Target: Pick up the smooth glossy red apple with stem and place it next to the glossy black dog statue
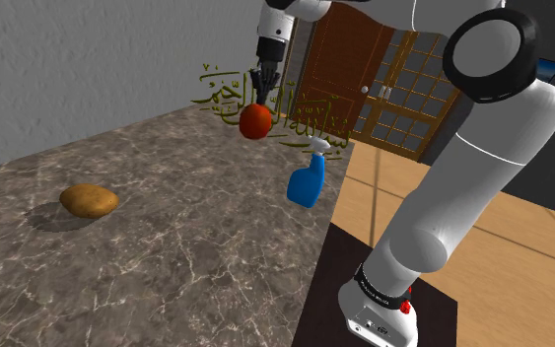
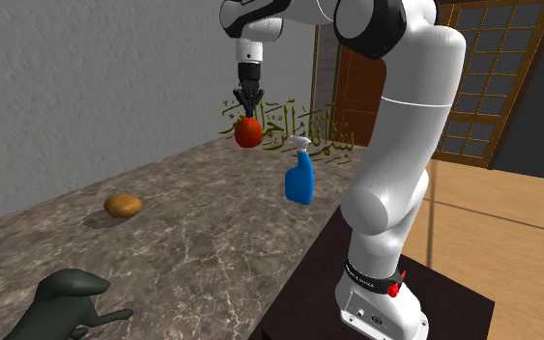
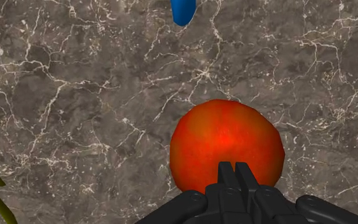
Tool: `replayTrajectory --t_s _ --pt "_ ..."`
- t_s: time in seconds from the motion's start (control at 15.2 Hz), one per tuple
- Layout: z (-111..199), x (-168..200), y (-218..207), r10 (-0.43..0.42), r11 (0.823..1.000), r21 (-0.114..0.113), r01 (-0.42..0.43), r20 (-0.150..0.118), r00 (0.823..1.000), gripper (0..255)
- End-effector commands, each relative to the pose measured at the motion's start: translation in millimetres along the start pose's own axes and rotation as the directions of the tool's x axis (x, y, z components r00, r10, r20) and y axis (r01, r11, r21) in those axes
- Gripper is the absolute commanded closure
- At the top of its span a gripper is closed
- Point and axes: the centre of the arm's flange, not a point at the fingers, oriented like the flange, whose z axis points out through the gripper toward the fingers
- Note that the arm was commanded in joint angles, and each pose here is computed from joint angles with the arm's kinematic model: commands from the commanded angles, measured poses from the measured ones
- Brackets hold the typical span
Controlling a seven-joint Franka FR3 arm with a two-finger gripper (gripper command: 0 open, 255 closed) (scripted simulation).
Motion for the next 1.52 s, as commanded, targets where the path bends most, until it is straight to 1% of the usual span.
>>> replayTrajectory --t_s 0.0,1.06,1.12,1.45 --pt "-10.6 0.0 -1.7 0.0 1.0 0.0 0.0 0.0 1.0 255" --pt "-94.6 -4.5 -9.8 0.0 1.0 0.0 0.0 0.0 1.0 255" --pt "-95.8 -4.6 -9.9 0.0 1.0 0.0 0.0 0.0 1.0 255" --pt "-88.9 -23.9 -72.6 0.0 1.0 0.0 0.0 0.0 1.0 255"
